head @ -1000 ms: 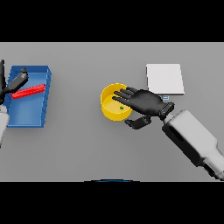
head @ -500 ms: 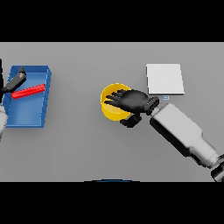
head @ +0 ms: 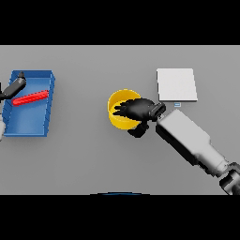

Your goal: Pick up the red beaker and tilt it to pour out 1 green nut into yellow bowl. Pick up the yellow bowl and place it on the metallic measuring scale.

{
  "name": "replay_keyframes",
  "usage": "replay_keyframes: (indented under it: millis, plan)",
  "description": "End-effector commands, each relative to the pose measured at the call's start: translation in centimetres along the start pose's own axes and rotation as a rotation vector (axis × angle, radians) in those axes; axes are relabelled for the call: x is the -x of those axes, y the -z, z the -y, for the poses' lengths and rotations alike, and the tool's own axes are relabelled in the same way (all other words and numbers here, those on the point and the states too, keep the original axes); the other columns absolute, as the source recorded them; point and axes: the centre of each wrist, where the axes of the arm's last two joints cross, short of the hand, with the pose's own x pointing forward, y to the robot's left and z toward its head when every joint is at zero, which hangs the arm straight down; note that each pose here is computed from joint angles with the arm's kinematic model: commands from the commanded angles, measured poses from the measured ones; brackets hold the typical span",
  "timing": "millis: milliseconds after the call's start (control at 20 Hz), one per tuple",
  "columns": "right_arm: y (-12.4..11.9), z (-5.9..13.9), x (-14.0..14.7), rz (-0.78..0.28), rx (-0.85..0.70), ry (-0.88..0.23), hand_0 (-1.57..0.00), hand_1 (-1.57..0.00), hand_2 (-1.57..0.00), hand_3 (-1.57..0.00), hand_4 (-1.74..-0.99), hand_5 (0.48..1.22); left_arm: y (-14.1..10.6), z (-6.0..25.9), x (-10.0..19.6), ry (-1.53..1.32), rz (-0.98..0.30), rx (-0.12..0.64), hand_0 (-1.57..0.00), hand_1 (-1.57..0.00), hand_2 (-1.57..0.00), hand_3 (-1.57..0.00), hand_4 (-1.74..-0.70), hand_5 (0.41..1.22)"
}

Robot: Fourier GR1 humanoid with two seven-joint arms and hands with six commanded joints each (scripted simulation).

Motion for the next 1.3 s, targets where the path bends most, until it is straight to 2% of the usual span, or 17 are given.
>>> replay_keyframes:
  millis: [0, 50, 100, 150, 250, 350, 450, 550, 750, 900, 1050, 1250]
  plan:
    - [0.1, -0.1, 0.1, -0.019, -0.01, 0.015, 0.0, -0.01, -0.04, -0.1, -1.293, 0.776, 0.0, 0.2, 0.4, -0.001, -0.007, 0.002, 0.0, 0.0, 0.0, 0.0, -0.75, 0.7]
    - [0.2, 0.1, 0.2, -0.041, -0.016, 0.017, -0.03, -0.04, -0.07, -0.14, -1.302, 0.805, 0.0, 0.1, 0.1, 0.002, -0.007, -0.006, 0.0, 0.0, 0.0, 0.0, -0.75, 0.701]
    - [0.4, 0.0, 0.2, -0.038, -0.015, 0.014, -0.16, -0.14, -0.15, -0.18, -1.321, 0.839, 0.0, 0.4, -0.3, -0.004, -0.005, -0.003, 0.0, 0.0, 0.0, 0.0, -0.75, 0.701]
    - [0.1, 0.1, 0.2, -0.021, -0.019, 0.016, -0.44, -0.42, -0.38, -0.24, -1.351, 0.915, 0.0, 0.4, -0.1, -0.008, -0.011, -0.004, 0.0, 0.0, 0.0, 0.0, -0.75, 0.7]
    - [0.1, -0.2, 0.0, -0.004, -0.022, 0.018, -0.85, -0.84, -0.81, -0.4, -1.463, 1.025, 0.0, 0.2, -0.2, -0.006, -0.009, -0.009, 0.0, 0.0, 0.0, 0.0, -0.76, 0.704]
    - [0.0, -0.1, 0.3, 0.014, -0.038, 0.022, -1.11, -1.1, -1.08, -0.71, -1.557, 1.096, -0.1, 0.3, -0.2, 0.002, -0.007, -0.009, 0.0, 0.0, 0.0, 0.0, -0.76, 0.701]
    - [-0.3, 0.1, 0.3, 0.016, -0.051, 0.027, -1.28, -1.27, -1.18, -1.01, -1.623, 1.141, 0.0, 0.2, -0.3, 0.006, -0.006, -0.004, 0.0, 0.0, 0.0, 0.0, -0.75, 0.698]
    - [-0.5, -0.2, 0.3, 0.017, -0.042, 0.025, -1.38, -1.38, -1.23, -1.21, -1.666, 1.17, -0.1, 0.2, 0.1, 0.012, -0.004, -0.004, 0.0, 0.0, 0.0, 0.0, -0.75, 0.692]
    - [-0.5, 0.2, 0.4, 0.021, -0.027, 0.037, -1.49, -1.49, -1.29, -1.39, -1.71, 1.2, -0.2, 0.2, -0.2, 0.013, -0.003, 0.001, 0.0, 0.0, 0.0, 0.0, -0.74, 0.688]
    - [-1.1, 0.6, 0.4, 0.03, -0.009, 0.028, -1.53, -1.53, -1.31, -1.4, -1.725, 1.21, -0.1, 0.5, -0.1, 0.015, -0.004, -0.001, 0.0, 0.0, 0.0, 0.0, -0.73, 0.685]
    - [-1.9, 1.3, 0.3, 0.015, 0.005, 0.036, -1.55, -1.55, -1.37, -1.31, -1.733, 1.215, -0.1, 0.0, 0.0, 0.017, 0.013, -0.006, 0.0, 0.0, 0.0, 0.0, -0.73, 0.691]
    - [-4.1, 3.8, 0.6, -0.031, 0.051, 0.023, -1.56, -1.56, -1.42, -1.24, -1.738, 1.219, -0.1, 0.0, -0.2, 0.021, 0.005, -0.005, 0.0, 0.0, 0.0, 0.0, -0.73, 0.697]
